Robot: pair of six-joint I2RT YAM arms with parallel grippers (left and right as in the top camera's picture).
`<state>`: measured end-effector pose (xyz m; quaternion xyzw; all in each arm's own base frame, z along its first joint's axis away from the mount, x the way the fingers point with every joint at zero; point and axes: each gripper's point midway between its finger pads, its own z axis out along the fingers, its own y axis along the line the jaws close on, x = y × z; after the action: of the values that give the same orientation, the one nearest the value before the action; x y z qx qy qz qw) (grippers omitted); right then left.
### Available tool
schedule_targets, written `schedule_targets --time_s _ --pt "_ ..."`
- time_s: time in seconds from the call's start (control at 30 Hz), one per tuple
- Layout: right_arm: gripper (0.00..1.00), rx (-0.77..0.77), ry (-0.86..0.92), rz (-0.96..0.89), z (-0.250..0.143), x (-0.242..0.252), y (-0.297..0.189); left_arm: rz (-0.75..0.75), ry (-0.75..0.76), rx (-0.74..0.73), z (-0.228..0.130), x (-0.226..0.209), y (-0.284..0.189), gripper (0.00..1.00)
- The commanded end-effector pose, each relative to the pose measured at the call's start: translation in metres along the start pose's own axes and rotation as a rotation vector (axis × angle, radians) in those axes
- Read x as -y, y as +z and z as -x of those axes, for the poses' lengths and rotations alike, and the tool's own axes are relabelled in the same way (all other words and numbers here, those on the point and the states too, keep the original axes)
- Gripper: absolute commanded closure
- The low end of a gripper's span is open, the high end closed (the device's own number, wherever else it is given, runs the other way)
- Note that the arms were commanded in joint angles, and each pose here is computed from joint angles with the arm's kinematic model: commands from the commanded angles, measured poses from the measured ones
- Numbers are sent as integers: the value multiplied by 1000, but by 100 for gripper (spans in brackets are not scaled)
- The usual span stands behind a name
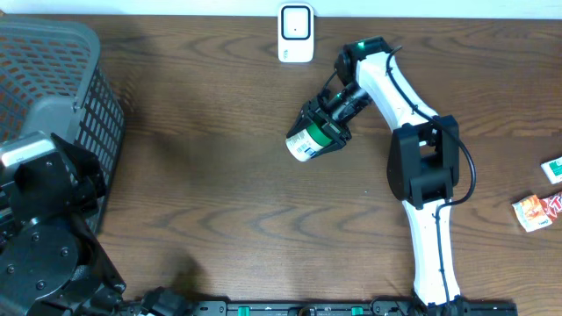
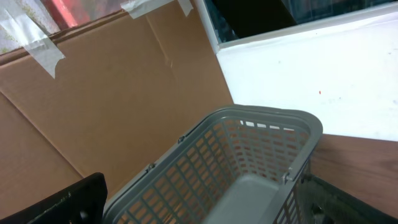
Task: Scan the item barcode
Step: 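Rotate the jar with the right gripper to turn its label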
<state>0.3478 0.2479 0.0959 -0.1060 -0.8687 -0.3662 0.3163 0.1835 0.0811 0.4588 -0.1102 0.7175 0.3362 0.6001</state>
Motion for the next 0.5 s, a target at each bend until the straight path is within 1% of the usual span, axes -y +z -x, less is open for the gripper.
schedule_targets --time_s 0.0,0.47 --pt "54 -38 -150 140 -9 -22 -3 13 -15 -1 0 -4 -1 2" --pt "53 -47 -157 169 -12 -28 -2 13 -16 -1 0 -4 -1 2"
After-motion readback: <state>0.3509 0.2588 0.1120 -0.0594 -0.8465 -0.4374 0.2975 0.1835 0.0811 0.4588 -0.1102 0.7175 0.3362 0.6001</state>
